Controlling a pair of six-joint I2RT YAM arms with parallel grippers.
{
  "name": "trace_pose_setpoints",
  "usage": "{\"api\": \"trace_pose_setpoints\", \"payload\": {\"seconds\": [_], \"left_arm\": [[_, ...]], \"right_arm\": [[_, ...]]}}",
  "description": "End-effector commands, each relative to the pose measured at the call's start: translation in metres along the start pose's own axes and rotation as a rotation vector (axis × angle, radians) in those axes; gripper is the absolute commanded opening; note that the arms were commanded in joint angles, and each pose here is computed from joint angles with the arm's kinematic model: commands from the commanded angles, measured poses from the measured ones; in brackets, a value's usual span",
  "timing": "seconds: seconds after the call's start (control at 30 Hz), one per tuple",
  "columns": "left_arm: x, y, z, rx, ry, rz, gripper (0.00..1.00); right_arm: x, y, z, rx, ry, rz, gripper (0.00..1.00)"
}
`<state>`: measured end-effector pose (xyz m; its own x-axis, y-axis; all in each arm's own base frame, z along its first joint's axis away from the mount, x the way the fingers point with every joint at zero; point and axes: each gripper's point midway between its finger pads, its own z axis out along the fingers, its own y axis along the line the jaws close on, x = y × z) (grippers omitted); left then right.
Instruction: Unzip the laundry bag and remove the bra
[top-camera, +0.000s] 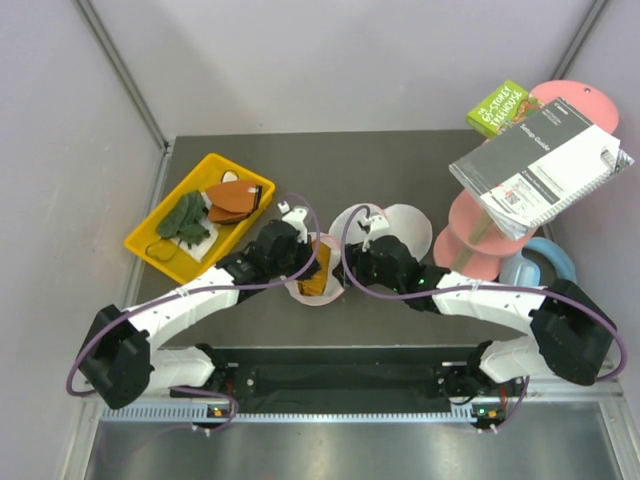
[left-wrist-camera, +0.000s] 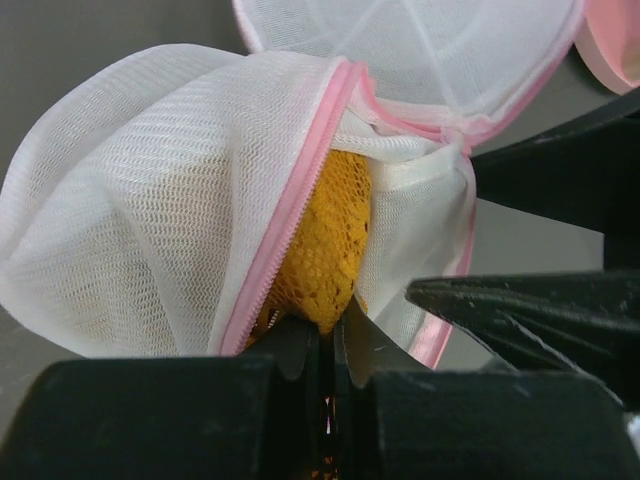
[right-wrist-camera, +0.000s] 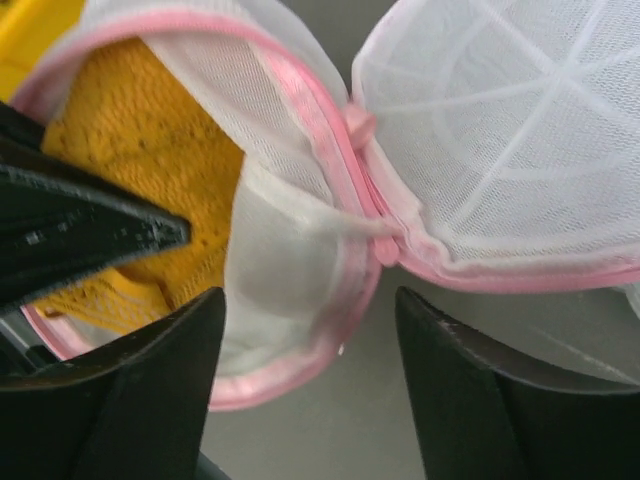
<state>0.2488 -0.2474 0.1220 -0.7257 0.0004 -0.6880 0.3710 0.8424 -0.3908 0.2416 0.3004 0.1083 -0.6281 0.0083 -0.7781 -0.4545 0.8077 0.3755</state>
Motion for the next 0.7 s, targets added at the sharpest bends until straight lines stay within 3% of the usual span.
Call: {"api": "trace_pose_setpoints", "payload": {"seconds": [0.0,0.03,0.07,0.17,0.2,0.47,0.67], "left_arm": [[-0.006,-0.028,-0.011,0.139,-0.006,-0.008,0.00],[-0.007,-0.029,-0.014,0.149,-0.006,-0.007,0.00],[-0.007,-0.032,-0.015,0.159,-0.001,-0.002,0.00],[-0.002,-0.038,-0.019,0.207,0.033,0.024,0.00],[0.003,-0.046,-0.023,0.259,0.057,0.036,0.00],[-0.004,-0.090,-0.048,0.547,0.058,0.078,0.00],[-0.033,-0.084,-0.050,0.573,-0.056,-0.013,0.00]], "right_arm": [[-0.032,0.009,0.002,-0.018,-0.102,0.037,0.61],[-0.034,0.008,0.001,-0.013,-0.108,0.042,0.52],[-0.036,0.005,0.001,0.002,-0.115,0.052,0.30],[-0.040,-0.002,0.000,0.032,-0.123,0.066,0.06],[-0.042,-0.005,0.000,0.040,-0.126,0.072,0.02],[-0.043,-0.019,0.004,0.089,-0.119,0.082,0.00],[-0.039,-0.020,0.006,0.092,-0.107,0.089,0.00]]}}
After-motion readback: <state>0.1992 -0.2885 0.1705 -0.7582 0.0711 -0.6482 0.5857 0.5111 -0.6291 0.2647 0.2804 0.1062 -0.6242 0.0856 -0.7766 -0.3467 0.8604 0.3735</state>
